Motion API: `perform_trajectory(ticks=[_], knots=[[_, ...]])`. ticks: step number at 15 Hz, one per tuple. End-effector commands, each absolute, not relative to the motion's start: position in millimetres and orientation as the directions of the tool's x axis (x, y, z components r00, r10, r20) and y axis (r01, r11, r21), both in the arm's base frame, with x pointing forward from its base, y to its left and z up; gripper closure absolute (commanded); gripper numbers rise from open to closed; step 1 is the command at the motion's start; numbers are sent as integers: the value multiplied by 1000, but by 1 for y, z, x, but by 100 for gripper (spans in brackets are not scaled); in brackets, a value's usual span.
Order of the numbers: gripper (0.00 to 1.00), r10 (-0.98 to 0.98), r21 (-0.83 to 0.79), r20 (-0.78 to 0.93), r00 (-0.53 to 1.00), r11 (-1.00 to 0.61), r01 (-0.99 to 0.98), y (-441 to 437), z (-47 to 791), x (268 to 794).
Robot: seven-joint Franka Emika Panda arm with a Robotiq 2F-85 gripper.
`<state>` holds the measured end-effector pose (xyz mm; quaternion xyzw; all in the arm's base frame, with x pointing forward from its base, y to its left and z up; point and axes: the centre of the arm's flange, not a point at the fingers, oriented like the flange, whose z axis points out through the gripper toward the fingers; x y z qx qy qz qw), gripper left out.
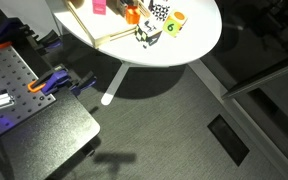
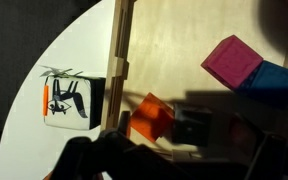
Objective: Remove the block with a black square image on top from the wooden tray and place it on the table
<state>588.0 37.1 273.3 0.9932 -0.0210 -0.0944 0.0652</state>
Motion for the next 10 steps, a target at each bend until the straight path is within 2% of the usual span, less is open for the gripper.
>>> perform_trajectory(ticks=[1, 10], knots=[[0, -77, 161, -141, 987, -985, -54, 40, 286, 567], [0, -65, 140, -171, 983, -989, -41, 40, 280, 573]])
